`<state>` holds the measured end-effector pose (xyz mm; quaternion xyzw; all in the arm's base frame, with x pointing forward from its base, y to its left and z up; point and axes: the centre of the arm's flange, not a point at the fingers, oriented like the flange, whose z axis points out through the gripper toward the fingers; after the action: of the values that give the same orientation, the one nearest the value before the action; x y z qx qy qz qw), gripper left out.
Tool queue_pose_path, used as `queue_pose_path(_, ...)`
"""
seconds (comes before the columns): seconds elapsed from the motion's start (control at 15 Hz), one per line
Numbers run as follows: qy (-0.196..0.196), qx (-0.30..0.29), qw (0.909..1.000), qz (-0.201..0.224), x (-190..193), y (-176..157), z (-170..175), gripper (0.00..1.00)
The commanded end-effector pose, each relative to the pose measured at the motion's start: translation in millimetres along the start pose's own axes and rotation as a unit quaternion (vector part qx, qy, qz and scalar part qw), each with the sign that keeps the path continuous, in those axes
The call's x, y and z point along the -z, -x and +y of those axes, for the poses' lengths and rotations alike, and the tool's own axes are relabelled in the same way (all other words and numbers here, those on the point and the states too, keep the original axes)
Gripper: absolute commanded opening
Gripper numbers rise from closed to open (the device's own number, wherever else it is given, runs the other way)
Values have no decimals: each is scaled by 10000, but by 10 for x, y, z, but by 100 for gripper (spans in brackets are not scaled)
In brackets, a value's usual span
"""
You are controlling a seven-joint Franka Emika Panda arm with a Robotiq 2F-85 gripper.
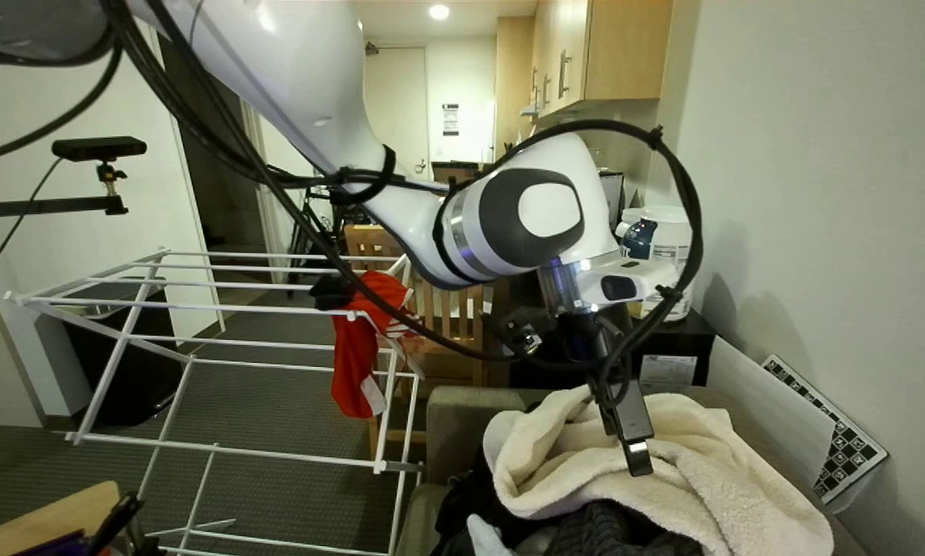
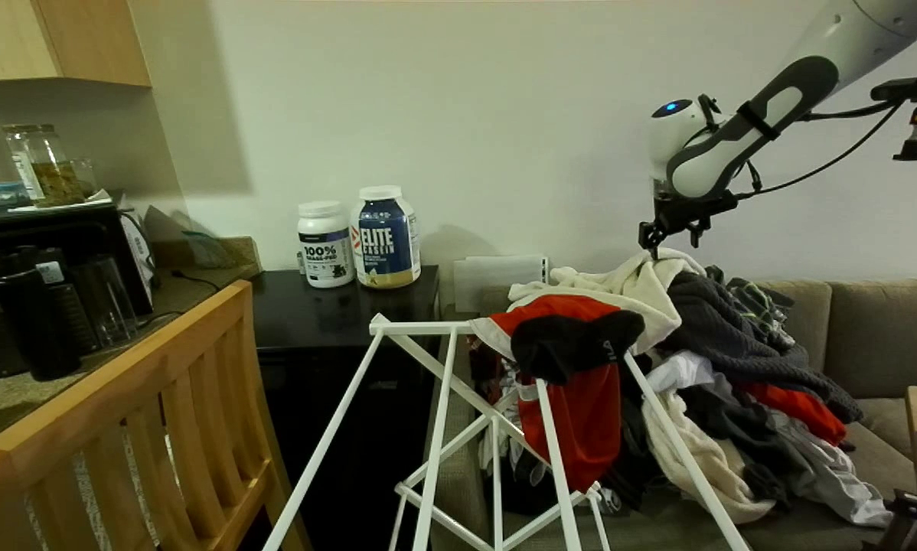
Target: Pick up the cycling shorts and put them on the white stand
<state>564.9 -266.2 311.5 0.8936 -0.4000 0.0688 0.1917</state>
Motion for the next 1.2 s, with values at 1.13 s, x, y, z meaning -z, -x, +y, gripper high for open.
queue_pose_path(1.13,1153,-1184,9850,-500,-663,-592,1097,100)
